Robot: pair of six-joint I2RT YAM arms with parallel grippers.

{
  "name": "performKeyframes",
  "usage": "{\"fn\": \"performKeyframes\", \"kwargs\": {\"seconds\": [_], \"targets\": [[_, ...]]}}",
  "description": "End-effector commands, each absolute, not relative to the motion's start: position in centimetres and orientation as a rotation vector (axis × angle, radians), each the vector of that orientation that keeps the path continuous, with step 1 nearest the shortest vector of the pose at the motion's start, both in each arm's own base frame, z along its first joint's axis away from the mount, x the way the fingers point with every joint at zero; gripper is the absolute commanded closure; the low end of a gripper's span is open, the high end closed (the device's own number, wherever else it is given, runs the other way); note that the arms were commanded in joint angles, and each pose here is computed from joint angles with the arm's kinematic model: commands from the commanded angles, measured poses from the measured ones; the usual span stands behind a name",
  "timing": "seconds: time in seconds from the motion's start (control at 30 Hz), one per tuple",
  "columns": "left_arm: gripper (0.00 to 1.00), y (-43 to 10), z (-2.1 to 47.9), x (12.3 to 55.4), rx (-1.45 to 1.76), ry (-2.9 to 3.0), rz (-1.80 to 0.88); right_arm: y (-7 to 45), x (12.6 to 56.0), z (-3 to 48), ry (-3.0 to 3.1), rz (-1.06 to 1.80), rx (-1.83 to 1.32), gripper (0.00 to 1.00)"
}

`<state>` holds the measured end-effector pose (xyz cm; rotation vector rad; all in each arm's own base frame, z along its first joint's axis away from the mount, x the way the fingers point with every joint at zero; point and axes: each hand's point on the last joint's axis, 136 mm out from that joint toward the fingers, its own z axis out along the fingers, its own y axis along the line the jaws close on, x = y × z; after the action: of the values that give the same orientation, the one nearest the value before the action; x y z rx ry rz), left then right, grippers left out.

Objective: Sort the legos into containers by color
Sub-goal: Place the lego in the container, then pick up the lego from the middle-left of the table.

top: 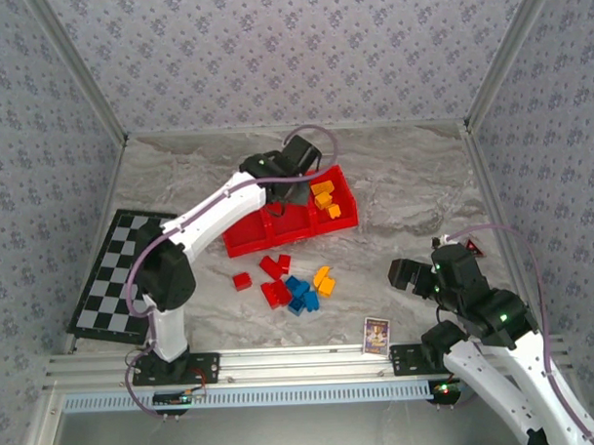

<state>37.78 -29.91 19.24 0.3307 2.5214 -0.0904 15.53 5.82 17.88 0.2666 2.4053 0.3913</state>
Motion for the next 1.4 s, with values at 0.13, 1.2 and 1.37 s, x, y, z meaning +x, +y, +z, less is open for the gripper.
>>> {"fn": "performKeyframes", "kwargs": {"seconds": [0.13,1.2,1.37], "targets": [[0.90,-29.5,15.9,40.6,0.261,2.588,-0.104,6.2,15.7,18.5,2.394,0.420,0.248,0.00],[0.00,-28.1,17.0,29.0,0.466,2.576,-0.194,6.4,15.5,18.8,2.366,0.459,0.247,0.00],[0.01,-28.9,14.4,24.1,0.612,2.637,-0.215,6.5,15.5,18.7,2.368,0.465,0.243,0.00]]}}
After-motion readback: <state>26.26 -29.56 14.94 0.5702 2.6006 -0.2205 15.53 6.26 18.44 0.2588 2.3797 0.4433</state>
